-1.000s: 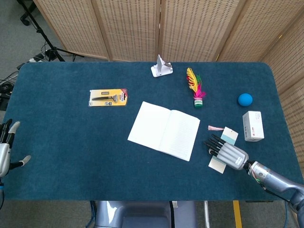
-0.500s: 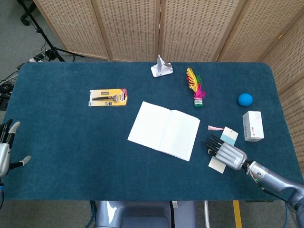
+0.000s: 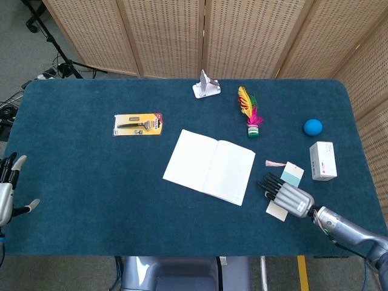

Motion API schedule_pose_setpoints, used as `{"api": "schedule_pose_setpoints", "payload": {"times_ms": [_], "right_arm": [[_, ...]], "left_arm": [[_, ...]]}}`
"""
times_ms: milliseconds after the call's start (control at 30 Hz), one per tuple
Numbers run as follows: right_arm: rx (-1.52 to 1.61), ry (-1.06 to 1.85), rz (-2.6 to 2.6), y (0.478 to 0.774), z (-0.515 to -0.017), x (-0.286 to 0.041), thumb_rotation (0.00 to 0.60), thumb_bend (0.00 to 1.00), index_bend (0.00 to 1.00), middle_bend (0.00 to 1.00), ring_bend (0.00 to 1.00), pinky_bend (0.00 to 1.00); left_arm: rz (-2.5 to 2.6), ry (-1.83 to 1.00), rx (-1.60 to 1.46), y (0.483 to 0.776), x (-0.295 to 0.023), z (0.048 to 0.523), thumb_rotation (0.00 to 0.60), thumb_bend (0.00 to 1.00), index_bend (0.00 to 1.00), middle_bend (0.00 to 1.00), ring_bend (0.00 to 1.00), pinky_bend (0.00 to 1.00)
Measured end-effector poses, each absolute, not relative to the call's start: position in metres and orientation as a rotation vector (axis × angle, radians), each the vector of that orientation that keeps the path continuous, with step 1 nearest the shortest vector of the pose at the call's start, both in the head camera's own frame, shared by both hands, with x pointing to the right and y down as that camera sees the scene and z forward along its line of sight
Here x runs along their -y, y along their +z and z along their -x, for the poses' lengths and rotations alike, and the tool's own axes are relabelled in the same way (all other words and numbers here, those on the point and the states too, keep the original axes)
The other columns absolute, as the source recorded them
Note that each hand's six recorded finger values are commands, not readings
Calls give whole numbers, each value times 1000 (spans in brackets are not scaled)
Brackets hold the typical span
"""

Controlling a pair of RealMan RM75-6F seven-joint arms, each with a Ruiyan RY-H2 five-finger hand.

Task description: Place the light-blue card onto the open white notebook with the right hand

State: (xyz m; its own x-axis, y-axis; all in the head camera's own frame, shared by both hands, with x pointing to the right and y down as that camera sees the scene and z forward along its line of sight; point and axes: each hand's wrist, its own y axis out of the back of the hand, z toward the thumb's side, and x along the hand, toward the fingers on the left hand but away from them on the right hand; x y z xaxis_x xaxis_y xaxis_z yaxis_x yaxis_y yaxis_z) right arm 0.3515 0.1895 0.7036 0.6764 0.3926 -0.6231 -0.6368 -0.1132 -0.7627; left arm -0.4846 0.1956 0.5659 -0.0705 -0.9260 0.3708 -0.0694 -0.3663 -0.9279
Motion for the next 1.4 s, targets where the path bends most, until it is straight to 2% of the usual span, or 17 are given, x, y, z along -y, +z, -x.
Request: {"api": "schedule_pose_setpoints", "payload": {"times_ms": [533,700,967,1400], "right_arm": [[-197,850,1418,695,-342,-189,600,260,619,0,0,0],[-174,839,1412,689,-340,-187,600,311,619,0,0,0],[-160,837,1409,685,-340,-186,600,311,619,0,0,0],[-20,779,1371,648,-329,-167,600,311,619,0,0,0]], "left_arm": [[1494,-1519,-1114,565,-195,485,600,0,0,0,0,0],[1497,-1519,-1112,566,-195,485,600,0,0,0,0,0],[1499,-1521,-1114,566,-195,485,600,0,0,0,0,0],[1509,-1511,-1127,563,-195,486,600,0,0,0,0,0]]}}
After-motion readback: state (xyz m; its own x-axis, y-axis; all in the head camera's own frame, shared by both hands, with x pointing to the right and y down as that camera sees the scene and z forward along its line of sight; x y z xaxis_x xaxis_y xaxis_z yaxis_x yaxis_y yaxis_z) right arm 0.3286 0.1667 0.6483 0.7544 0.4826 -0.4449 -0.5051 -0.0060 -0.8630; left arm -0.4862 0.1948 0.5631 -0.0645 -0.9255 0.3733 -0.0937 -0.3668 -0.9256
